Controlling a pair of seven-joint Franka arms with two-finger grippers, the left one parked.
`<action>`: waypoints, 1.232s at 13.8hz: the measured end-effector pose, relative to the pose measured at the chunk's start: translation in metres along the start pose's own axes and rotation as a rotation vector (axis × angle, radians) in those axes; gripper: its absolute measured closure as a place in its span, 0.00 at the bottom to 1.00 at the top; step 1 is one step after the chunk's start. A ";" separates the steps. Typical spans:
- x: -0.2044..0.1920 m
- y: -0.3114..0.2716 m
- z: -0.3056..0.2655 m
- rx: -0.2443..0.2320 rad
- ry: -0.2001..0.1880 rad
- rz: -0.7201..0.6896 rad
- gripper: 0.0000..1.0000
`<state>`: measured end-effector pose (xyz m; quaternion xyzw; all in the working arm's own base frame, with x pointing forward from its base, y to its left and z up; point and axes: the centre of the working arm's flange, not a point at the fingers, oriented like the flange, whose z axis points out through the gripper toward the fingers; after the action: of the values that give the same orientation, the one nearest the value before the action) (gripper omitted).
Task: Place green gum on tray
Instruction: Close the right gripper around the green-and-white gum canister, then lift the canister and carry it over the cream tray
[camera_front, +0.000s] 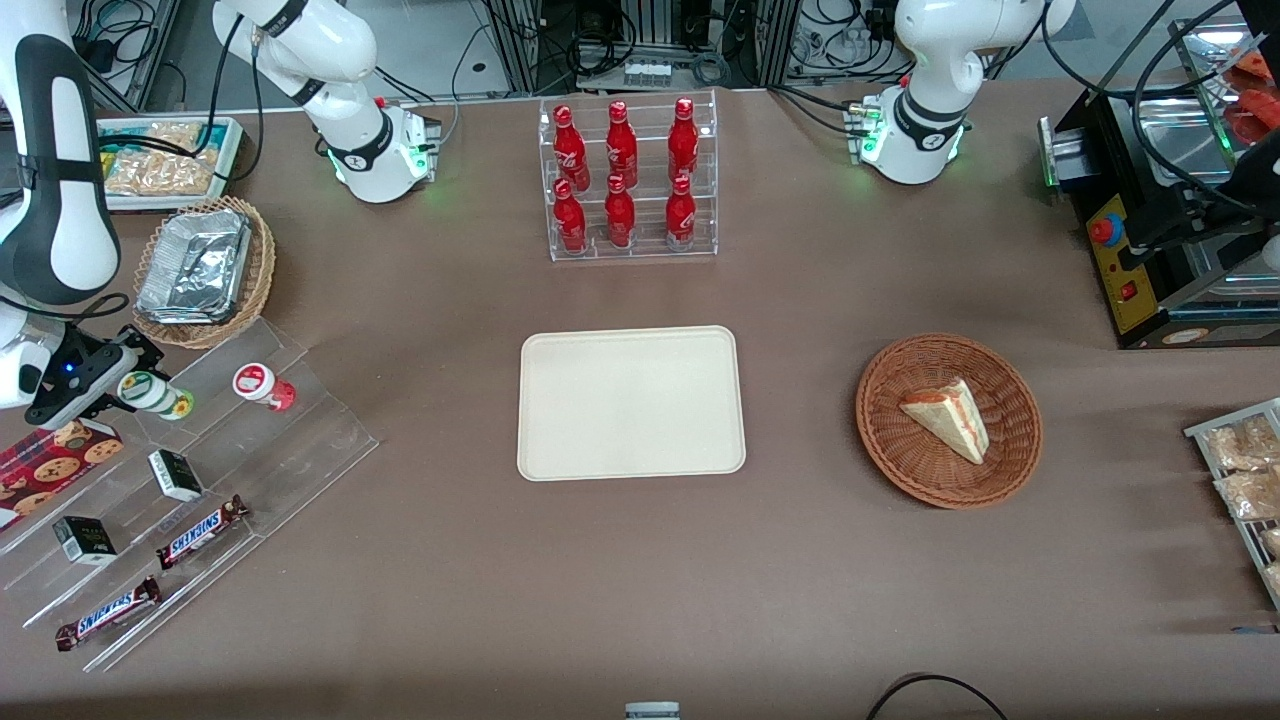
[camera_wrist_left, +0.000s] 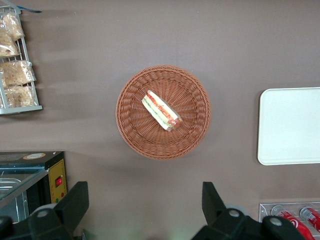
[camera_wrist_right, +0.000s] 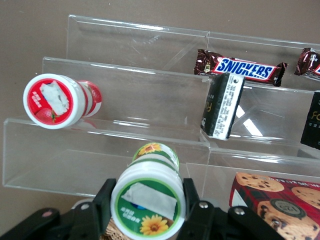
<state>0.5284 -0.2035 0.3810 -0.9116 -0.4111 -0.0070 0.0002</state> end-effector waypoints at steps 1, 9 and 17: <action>0.001 0.000 -0.001 -0.001 0.001 -0.001 0.41; 0.046 -0.009 -0.044 -0.024 0.015 0.025 0.41; 0.170 -0.093 -0.051 0.045 -0.037 0.235 0.41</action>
<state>0.5710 -0.0146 0.4337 -0.9532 -0.3015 0.0189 0.0139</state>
